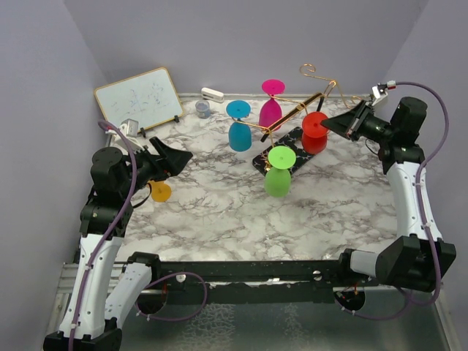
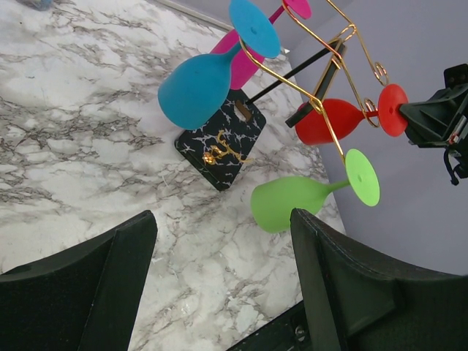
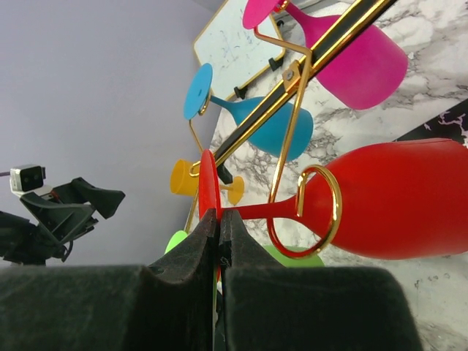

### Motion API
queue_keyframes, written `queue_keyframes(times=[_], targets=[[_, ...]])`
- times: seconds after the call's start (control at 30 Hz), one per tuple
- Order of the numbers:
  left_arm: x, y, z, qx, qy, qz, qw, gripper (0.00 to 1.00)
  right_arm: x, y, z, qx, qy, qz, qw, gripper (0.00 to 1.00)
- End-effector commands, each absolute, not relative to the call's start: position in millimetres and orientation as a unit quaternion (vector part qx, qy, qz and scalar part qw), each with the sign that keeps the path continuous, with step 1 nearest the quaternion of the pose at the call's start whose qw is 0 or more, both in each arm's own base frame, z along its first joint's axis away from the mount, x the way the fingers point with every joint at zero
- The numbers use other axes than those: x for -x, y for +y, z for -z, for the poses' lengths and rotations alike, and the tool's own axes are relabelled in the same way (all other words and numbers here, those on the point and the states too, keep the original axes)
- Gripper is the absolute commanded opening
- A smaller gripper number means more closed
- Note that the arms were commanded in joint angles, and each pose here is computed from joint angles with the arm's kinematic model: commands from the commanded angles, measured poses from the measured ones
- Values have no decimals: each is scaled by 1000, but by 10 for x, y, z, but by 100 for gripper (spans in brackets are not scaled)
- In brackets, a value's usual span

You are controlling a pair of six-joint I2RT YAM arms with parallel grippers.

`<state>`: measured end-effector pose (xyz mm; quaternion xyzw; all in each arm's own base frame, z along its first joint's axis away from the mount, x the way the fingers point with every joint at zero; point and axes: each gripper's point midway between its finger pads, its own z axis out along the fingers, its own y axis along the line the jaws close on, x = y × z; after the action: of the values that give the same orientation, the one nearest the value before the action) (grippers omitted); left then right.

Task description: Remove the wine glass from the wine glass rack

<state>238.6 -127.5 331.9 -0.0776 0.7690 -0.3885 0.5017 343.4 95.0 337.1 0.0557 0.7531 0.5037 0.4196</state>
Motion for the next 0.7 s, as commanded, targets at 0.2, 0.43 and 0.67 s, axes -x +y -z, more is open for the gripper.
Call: queue_keyframes(times=[0.2,0.43,0.67], targets=[[-2371,-1259,-3371,76,762,387,514,76,-3782,959,-3549,-36,742,-476,471,1],[-2370,-1258,-3357,76,764,386,512,76,-4059,892,-3723,-47,724,-475,498,1],[-2331,-1245,-3390,78,762,385,515,76,-4285,738,-3896,-87,713,-447,534,1]])
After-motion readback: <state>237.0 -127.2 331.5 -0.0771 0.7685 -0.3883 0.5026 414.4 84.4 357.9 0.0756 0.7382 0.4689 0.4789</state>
